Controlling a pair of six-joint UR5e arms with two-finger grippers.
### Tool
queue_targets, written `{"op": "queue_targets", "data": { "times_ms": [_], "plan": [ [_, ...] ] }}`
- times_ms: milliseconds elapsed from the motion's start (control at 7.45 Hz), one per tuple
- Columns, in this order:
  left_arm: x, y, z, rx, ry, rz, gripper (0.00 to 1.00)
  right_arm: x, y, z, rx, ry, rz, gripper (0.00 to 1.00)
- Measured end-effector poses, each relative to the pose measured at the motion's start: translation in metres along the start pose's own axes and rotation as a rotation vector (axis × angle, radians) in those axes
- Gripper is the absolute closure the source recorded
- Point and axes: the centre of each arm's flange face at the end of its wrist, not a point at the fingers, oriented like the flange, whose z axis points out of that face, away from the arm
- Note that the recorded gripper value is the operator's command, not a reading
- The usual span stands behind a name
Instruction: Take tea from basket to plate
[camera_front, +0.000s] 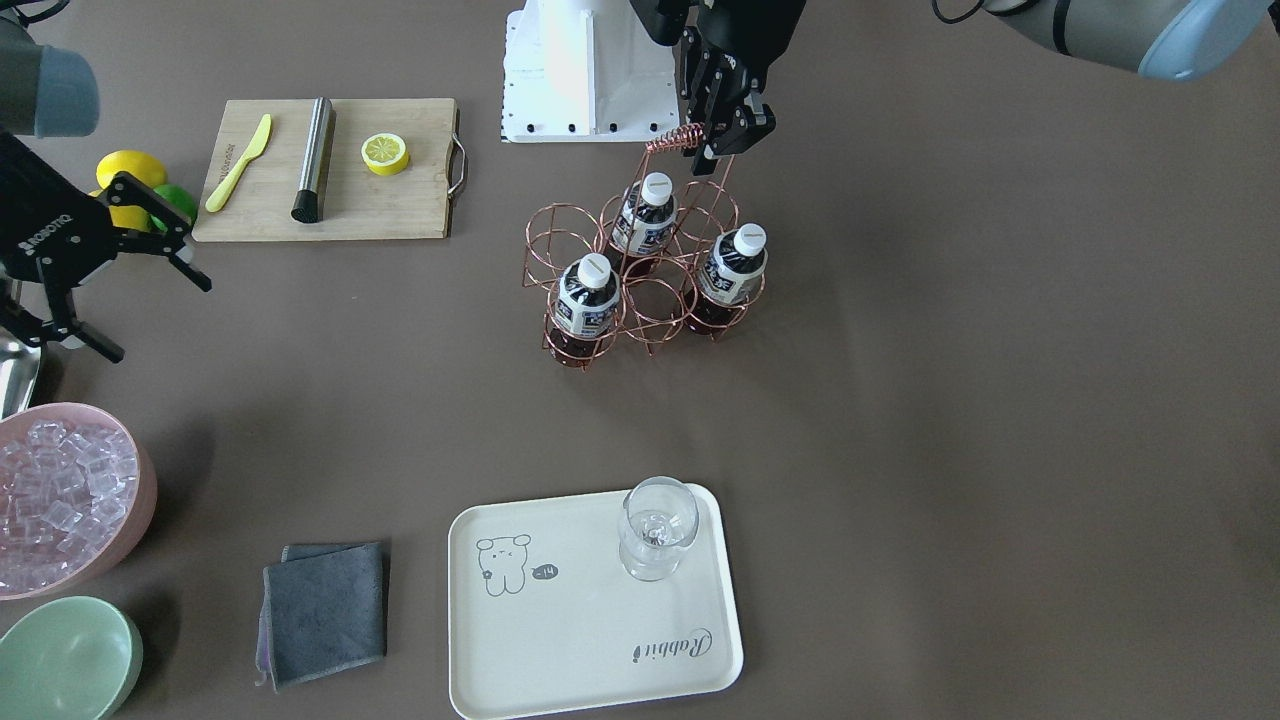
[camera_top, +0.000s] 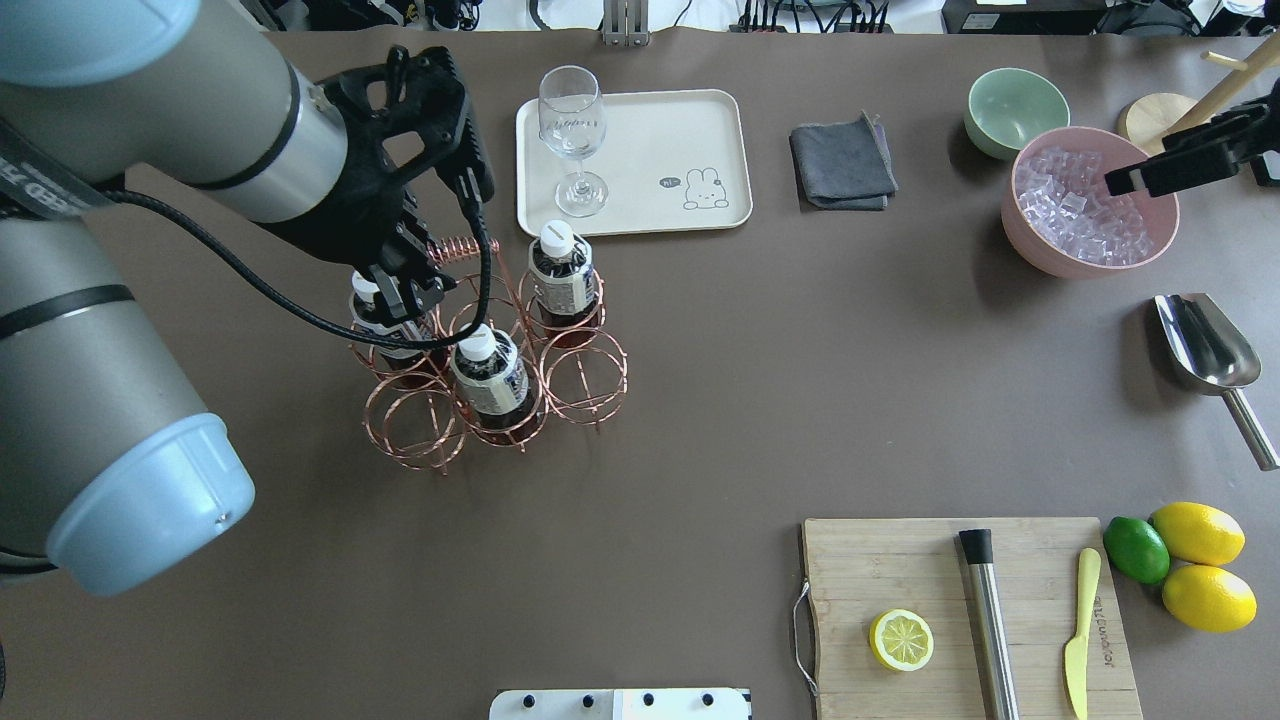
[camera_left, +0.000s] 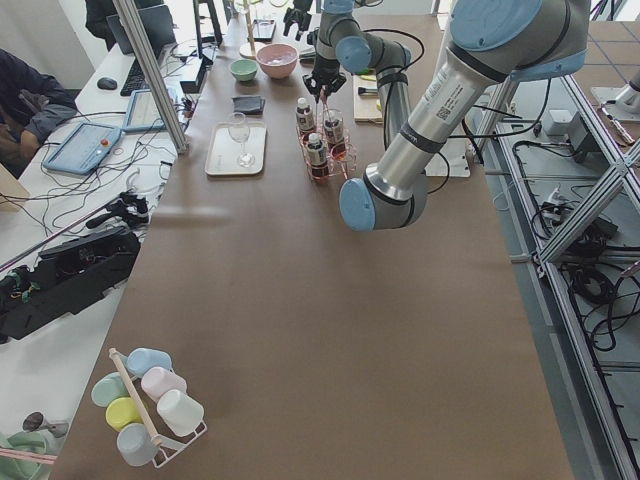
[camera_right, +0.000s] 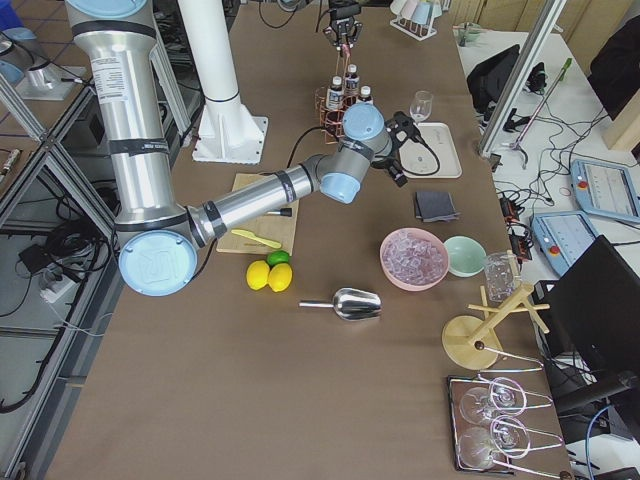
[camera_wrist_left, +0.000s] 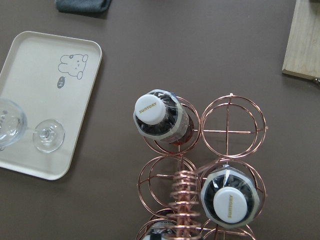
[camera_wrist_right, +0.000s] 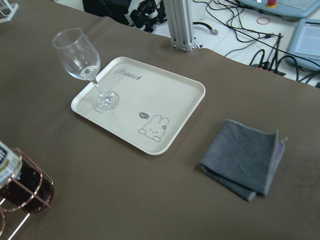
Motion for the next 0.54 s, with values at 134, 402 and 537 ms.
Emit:
{"op": "queue_targets", "data": {
  "times_ms": [134, 402, 537],
  "plan": [
    [0.012, -0.013, 0.008, 0.0, 0.003, 0.016, 1.0, -0.03, 0.002, 0.018, 0.07, -0.041, -0.018, 0.0],
    [0.037, -0.036, 0.023, -0.002, 0.004, 0.05, 1.0, -0.069, 0.007, 0.038, 0.19, -0.101, -0.065, 0.0],
    [0.045, -0.041, 0.026, -0.002, 0.01, 0.058, 1.0, -0.078, 0.008, 0.046, 0.245, -0.13, -0.089, 0.0]
  ]
}}
